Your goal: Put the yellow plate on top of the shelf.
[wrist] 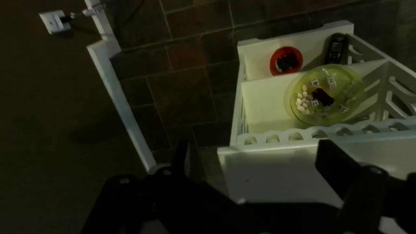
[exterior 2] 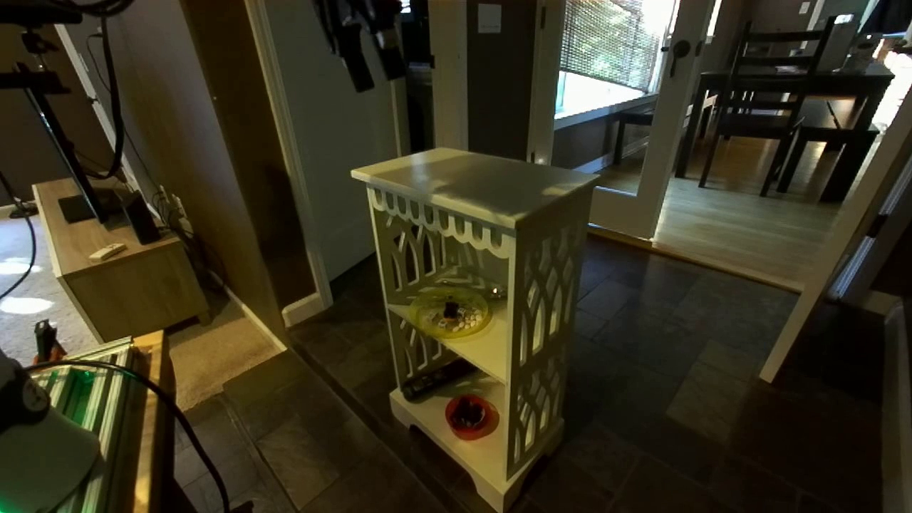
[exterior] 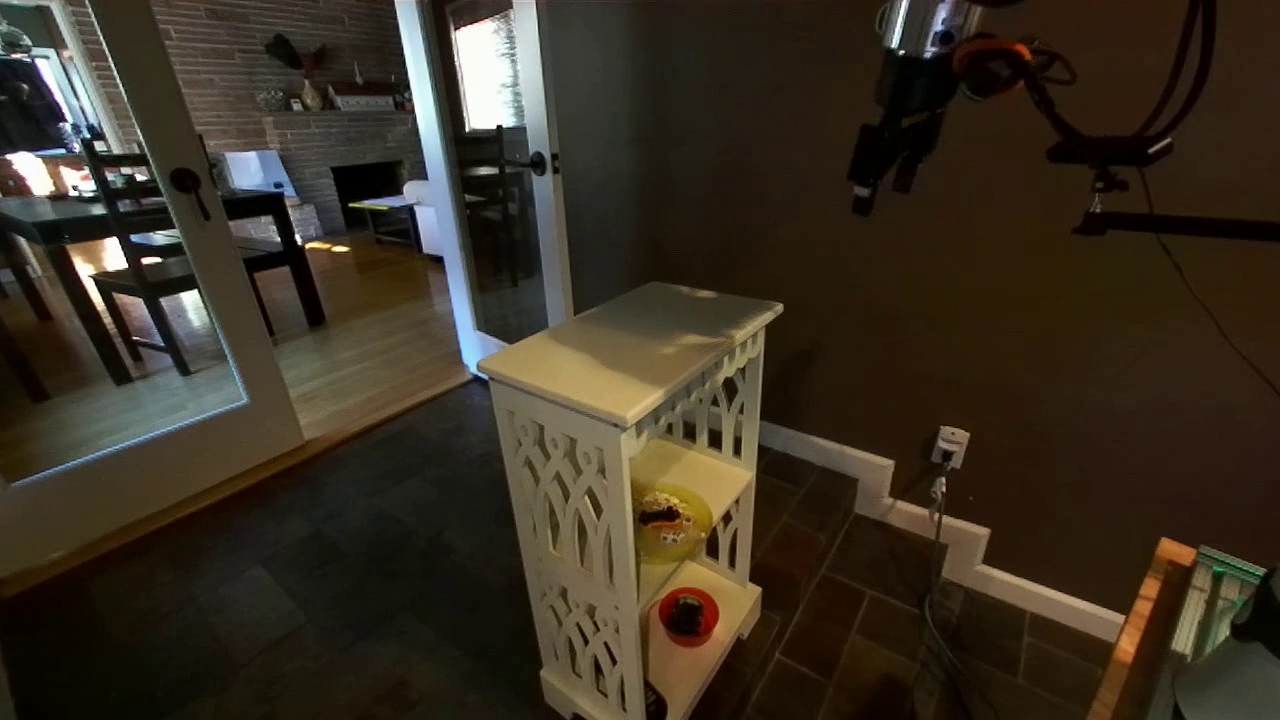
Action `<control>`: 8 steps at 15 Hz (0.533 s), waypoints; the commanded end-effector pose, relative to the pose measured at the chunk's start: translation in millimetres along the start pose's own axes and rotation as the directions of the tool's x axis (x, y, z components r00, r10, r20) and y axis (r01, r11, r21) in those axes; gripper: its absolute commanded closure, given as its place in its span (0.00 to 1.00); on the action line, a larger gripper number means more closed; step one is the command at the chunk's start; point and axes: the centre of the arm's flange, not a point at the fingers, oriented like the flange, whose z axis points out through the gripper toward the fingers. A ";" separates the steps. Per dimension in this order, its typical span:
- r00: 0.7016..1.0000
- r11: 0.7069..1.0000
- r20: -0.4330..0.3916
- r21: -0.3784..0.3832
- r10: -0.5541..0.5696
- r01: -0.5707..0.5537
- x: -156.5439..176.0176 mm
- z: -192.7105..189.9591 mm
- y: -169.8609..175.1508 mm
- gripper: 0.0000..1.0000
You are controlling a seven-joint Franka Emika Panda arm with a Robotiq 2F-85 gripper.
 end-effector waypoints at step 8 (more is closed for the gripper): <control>0.990 0.961 0.115 0.274 -0.082 0.048 27.6 125.9 -39.9 0.00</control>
